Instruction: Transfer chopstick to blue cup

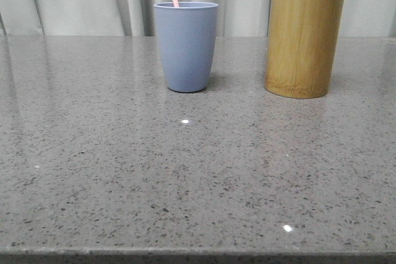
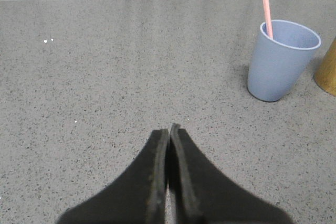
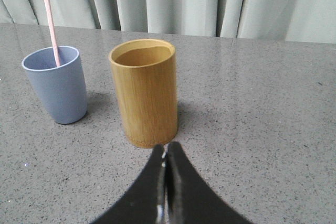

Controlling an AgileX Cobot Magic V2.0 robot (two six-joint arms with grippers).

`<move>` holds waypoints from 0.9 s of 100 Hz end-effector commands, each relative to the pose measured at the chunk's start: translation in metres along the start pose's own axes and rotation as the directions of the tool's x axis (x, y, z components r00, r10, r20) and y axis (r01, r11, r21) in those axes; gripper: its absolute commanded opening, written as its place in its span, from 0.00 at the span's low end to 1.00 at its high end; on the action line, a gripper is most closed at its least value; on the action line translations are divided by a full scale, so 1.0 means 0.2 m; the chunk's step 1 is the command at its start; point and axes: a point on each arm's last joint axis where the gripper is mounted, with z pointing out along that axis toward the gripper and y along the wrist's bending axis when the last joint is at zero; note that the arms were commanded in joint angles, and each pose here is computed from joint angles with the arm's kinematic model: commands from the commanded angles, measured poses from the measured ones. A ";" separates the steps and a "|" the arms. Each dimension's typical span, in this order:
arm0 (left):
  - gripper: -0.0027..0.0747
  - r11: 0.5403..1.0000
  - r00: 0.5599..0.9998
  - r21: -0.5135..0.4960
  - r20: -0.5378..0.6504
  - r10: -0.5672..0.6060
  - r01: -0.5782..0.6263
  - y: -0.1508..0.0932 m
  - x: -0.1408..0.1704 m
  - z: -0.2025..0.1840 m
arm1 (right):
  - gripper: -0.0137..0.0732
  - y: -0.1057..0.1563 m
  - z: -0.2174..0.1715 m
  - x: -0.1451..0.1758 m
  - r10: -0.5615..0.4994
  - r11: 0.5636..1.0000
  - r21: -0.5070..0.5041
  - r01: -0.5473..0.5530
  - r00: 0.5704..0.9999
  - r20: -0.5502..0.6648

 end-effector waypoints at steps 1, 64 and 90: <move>0.01 1.000 0.995 0.003 0.102 -0.019 0.019 -0.01 -0.07 -0.02 | 0.09 0.00 -0.01 -0.08 -0.010 1.000 0.008 0.009 0.994 0.110; 0.01 1.000 0.995 0.003 0.102 -0.019 0.019 -0.01 -0.07 -0.02 | 0.09 0.00 -0.01 -0.08 -0.010 1.000 0.008 0.009 0.994 0.107; 0.01 1.000 0.993 -0.007 0.117 0.004 -0.003 0.00 -0.07 -0.04 | 0.09 0.00 -0.01 -0.08 -0.010 1.000 0.008 0.009 0.994 0.107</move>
